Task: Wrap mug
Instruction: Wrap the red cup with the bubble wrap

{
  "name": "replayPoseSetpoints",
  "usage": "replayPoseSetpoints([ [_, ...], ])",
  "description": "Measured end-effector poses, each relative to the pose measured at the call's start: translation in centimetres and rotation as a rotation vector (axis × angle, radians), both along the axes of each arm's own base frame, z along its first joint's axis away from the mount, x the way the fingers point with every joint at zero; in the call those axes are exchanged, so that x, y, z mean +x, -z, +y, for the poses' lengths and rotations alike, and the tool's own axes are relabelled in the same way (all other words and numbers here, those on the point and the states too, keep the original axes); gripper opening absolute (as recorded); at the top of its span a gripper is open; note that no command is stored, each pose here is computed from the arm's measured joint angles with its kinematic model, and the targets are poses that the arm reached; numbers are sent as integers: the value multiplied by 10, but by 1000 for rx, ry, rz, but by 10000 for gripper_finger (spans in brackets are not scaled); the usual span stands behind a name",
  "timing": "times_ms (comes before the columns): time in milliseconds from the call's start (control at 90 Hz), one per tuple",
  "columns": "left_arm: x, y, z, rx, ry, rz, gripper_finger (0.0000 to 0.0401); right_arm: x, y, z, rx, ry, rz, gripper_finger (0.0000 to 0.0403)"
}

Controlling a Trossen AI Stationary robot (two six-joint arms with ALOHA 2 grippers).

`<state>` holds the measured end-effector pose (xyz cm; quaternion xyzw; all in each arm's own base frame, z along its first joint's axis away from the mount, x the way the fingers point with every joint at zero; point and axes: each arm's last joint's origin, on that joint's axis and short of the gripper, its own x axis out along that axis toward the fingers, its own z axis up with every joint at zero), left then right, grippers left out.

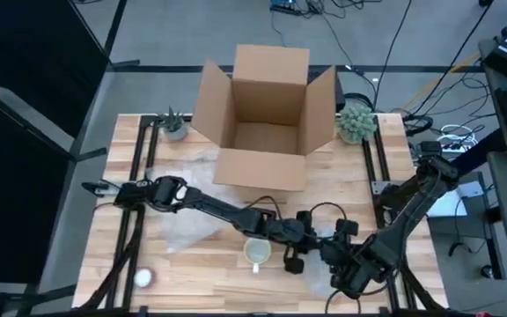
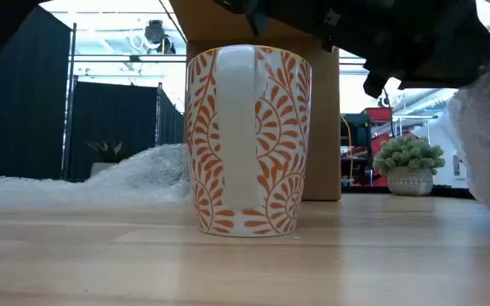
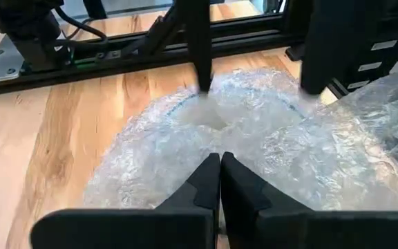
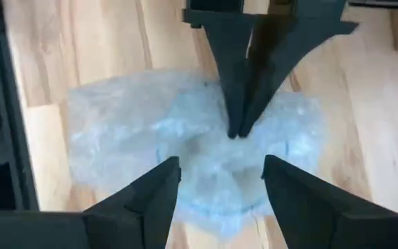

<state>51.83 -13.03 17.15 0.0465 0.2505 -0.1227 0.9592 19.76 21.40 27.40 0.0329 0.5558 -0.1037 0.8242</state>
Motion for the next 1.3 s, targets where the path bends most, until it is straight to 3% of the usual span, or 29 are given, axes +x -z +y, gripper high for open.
replayPoseSetpoints([
  [144, 0, -1, 0, -2, 0, -6, 0, -2, -9, 2, 31, 19, -52, 140],
  [356, 1, -1, 0, -5, 2, -12, 0, 7, -3, 10, 84, -53, -126, 11],
  [622, 0, -1, -1, -6, 4, -12, 0, 12, 44, -10, 53, 62, -62, 2],
  [733, 0, -1, -3, -8, 11, -12, 0, 13, 65, -18, 112, 67, 0, 1],
  [922, -4, -14, -7, -9, 18, -26, 0, 16, 91, -27, 202, 94, -16, 0],
  [1122, -4, -16, -8, -13, 21, -42, 0, 21, 93, -31, 219, 63, -17, 0],
  [1300, 1, 4, -6, -15, 15, -27, 0, 24, 81, -27, 209, 16, -5, 0],
])
